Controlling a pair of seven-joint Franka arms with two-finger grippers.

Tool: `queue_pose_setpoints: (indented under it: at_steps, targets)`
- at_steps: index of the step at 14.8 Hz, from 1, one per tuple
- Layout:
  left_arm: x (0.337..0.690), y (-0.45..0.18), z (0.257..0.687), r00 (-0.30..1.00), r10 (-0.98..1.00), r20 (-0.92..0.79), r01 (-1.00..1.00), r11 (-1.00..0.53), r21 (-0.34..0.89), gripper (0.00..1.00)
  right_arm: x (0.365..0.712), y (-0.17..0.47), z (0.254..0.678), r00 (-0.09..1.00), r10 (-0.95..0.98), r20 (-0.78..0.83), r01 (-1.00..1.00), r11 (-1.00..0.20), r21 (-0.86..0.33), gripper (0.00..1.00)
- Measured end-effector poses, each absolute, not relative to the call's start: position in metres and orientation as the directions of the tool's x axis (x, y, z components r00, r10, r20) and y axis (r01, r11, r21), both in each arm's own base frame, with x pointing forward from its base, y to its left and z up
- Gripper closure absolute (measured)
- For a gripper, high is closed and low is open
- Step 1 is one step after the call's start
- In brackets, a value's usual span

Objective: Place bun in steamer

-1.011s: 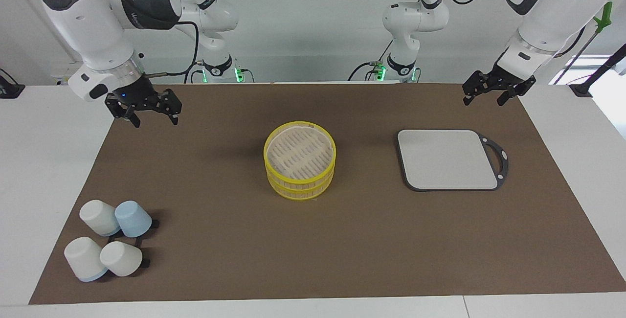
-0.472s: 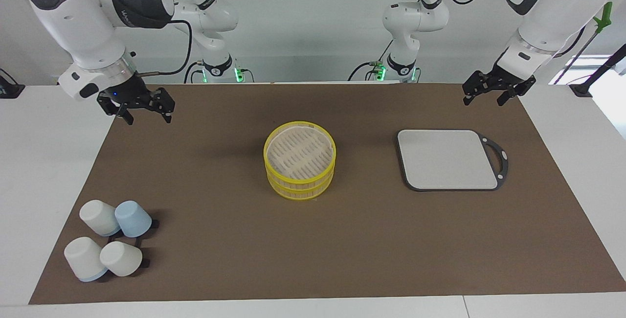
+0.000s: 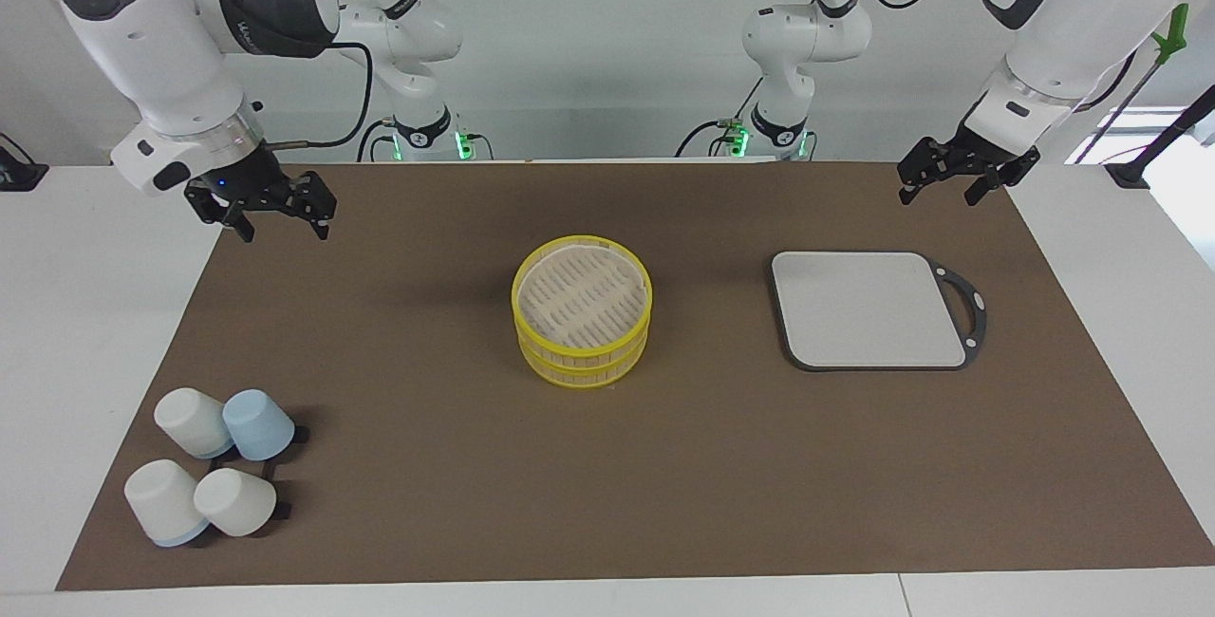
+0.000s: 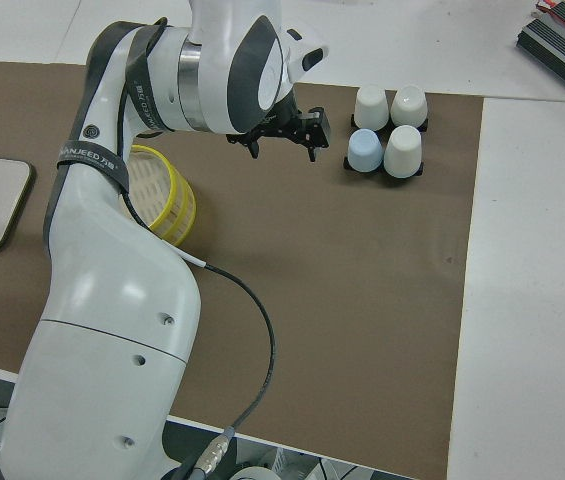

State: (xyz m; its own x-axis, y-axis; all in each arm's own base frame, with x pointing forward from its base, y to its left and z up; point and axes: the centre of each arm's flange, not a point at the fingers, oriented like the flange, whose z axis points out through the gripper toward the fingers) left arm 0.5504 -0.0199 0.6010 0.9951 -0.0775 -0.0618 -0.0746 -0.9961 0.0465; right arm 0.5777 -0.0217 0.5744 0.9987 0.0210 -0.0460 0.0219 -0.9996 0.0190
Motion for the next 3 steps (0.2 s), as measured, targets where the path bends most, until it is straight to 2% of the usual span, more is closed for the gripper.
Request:
queue_pose_setpoints:
  at_steps: [3]
  targets:
    - [0.5504, -0.0199, 0.6010, 0.995, -0.077, -0.062, -0.075, -0.996, 0.047, 0.00, 0.5778, -0.0216, 0.5734, 0.999, 0.021, -0.049, 0.022, -1.000, 0.019, 0.00]
